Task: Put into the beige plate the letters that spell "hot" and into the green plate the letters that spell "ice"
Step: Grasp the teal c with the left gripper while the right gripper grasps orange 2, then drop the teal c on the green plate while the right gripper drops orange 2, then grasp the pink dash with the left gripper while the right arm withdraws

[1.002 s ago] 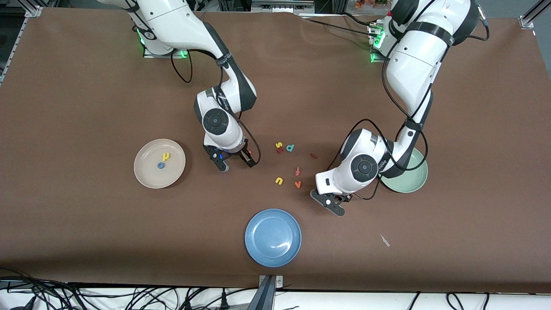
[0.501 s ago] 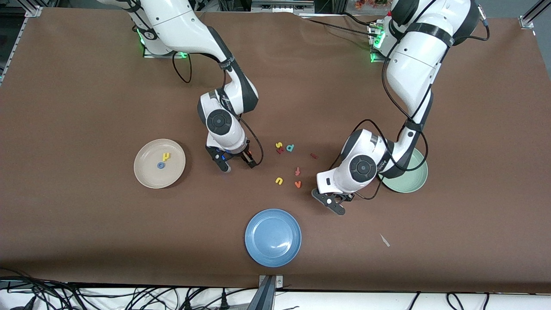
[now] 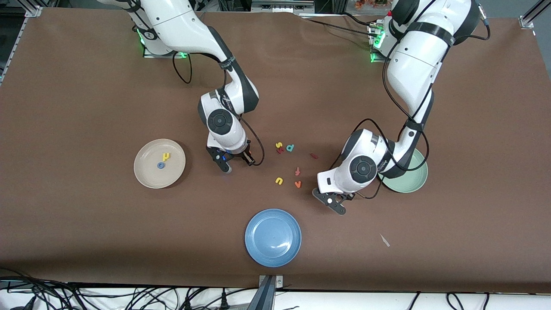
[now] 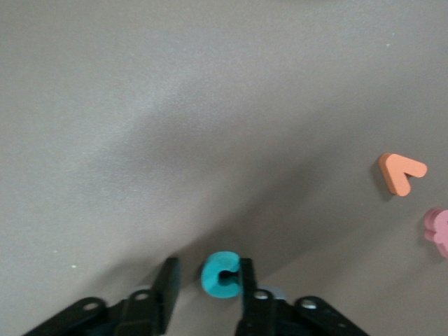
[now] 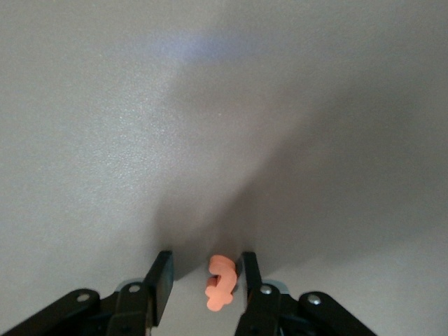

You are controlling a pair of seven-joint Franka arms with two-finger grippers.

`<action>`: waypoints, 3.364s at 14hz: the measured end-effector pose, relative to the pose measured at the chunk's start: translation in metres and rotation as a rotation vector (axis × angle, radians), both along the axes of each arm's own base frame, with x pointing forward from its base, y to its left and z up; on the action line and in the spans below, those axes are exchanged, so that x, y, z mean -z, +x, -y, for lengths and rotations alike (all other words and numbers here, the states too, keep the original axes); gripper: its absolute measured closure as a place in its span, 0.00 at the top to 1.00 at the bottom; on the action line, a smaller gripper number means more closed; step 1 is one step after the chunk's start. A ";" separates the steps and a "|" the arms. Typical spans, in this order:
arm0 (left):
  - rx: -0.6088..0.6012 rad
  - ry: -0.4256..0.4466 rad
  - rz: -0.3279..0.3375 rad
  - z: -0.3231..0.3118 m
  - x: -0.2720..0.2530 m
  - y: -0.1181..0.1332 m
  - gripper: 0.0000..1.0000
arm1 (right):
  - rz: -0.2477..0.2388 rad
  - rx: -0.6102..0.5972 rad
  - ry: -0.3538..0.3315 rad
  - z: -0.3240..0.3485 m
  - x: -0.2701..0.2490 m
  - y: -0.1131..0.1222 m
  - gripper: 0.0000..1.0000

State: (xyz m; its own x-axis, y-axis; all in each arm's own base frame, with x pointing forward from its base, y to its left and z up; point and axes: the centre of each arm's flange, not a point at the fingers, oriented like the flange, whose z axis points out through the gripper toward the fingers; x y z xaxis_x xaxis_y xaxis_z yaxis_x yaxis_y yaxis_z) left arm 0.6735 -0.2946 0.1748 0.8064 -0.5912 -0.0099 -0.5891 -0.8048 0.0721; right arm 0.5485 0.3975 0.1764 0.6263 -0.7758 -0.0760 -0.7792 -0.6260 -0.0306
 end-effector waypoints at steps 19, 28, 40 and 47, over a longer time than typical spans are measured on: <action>-0.137 0.140 -0.363 -0.243 -0.035 -0.006 0.21 | -0.104 -0.548 -0.109 0.089 -0.050 0.048 0.19; -0.178 0.150 -0.339 -0.201 -0.075 -0.032 1.00 | -0.030 -0.860 -0.121 0.261 -0.066 0.033 0.19; -0.960 0.168 -0.228 0.032 -0.077 -0.096 1.00 | -0.095 -0.646 -0.012 0.248 -0.119 0.056 1.00; -1.231 0.150 -0.224 0.065 -0.048 -0.107 1.00 | -0.125 -0.642 0.004 0.247 -0.119 0.054 1.00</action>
